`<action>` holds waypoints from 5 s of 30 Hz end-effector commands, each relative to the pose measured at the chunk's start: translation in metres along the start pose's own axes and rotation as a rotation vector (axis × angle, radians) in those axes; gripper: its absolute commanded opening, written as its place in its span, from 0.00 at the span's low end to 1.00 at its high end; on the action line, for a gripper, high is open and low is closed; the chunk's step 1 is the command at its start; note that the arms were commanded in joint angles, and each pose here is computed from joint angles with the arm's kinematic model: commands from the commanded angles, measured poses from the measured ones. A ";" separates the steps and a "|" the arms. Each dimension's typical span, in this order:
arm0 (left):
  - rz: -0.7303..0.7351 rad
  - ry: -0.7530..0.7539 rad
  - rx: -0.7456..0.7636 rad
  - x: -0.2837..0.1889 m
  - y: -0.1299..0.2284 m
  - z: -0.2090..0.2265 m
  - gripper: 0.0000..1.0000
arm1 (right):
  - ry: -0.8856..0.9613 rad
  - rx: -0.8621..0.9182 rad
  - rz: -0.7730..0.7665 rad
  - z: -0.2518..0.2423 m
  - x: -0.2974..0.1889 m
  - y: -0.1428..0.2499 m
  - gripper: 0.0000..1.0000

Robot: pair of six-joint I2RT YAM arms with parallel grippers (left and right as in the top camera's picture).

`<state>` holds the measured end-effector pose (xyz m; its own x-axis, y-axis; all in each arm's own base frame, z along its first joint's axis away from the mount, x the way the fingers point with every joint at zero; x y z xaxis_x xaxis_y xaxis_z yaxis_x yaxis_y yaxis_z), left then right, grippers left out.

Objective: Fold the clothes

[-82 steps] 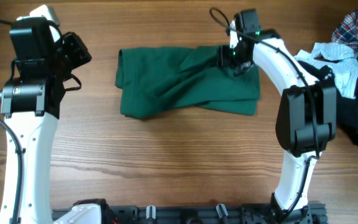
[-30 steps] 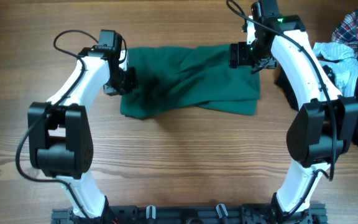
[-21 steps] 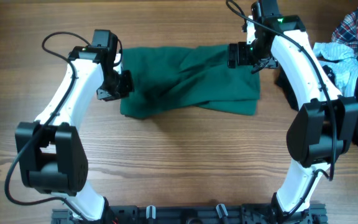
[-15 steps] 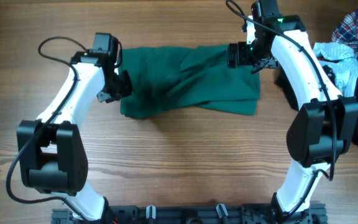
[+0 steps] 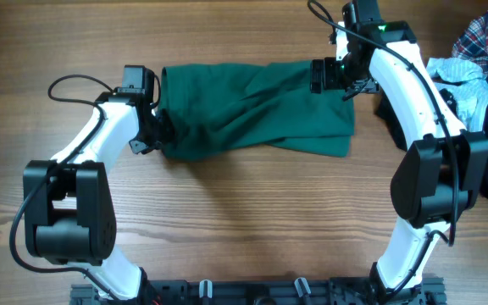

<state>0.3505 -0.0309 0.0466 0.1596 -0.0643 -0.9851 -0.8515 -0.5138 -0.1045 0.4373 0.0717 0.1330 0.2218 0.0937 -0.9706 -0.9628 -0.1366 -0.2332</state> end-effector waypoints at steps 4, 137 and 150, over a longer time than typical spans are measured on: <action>0.068 0.073 -0.016 0.010 0.015 -0.007 0.40 | 0.016 -0.011 -0.001 -0.002 -0.001 0.001 1.00; -0.229 0.305 0.365 -0.027 -0.068 -0.102 0.27 | -0.114 0.021 0.082 -0.006 0.100 -0.001 0.04; -0.238 0.286 0.361 -0.027 -0.069 -0.100 0.26 | -0.109 0.075 0.076 -0.009 0.038 0.007 0.05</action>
<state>0.4511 -0.0820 0.0953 0.4516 -0.2647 -0.8521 -0.8881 -0.2244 -0.4011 0.4447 0.0665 0.0750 0.1091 0.1857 -0.9765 -0.9857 -0.1069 -0.1305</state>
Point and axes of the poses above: each gripper's point midway between its finger pads, its own x axis out along the fingers, its own z axis along the line the jaws close on, y = z × x, the point moved 3 cm from there along -x, back along the fingers, and after that the axes turned 6 degrees about -x, right-handed, at the moved point
